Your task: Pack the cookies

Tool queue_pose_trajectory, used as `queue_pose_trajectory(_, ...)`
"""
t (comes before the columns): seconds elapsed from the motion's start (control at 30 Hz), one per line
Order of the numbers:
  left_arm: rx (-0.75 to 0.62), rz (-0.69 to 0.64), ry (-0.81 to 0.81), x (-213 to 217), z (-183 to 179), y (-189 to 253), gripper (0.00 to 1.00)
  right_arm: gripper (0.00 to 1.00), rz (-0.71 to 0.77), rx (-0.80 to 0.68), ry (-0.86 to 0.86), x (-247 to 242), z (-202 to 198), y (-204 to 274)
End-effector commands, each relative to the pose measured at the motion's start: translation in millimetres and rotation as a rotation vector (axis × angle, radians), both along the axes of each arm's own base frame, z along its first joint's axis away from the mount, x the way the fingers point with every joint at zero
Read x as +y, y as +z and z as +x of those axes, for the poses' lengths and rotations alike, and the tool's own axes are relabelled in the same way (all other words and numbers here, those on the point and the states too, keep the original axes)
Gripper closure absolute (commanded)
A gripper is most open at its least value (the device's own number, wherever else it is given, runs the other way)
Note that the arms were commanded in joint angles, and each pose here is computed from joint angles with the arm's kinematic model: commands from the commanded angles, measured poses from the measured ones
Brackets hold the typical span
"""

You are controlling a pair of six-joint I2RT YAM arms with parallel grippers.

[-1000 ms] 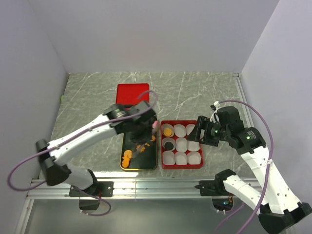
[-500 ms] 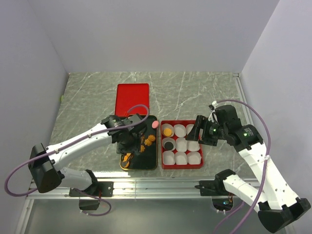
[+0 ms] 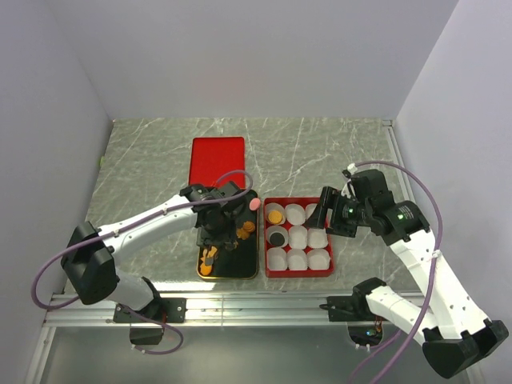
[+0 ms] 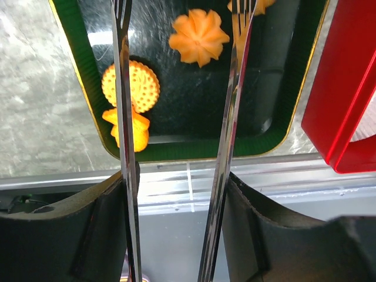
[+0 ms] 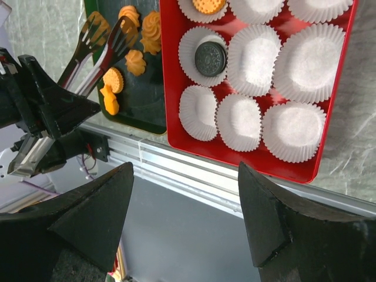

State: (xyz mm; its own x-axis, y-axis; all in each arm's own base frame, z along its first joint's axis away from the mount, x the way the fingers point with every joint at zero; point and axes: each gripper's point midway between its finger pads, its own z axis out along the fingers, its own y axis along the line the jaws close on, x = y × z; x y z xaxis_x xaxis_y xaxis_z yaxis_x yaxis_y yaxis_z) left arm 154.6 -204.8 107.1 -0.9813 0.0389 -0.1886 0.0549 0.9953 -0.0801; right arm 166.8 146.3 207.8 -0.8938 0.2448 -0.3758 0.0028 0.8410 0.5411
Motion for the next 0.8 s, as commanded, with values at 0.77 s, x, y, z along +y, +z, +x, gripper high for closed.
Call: queue_pose_trajectory(0.77, 0.011, -0.02, -0.033, -6.9, 25.9, -2.3, 0.59, 0.22, -0.066, -0.087, 0.008, -5.4, 20.7, 18.9)
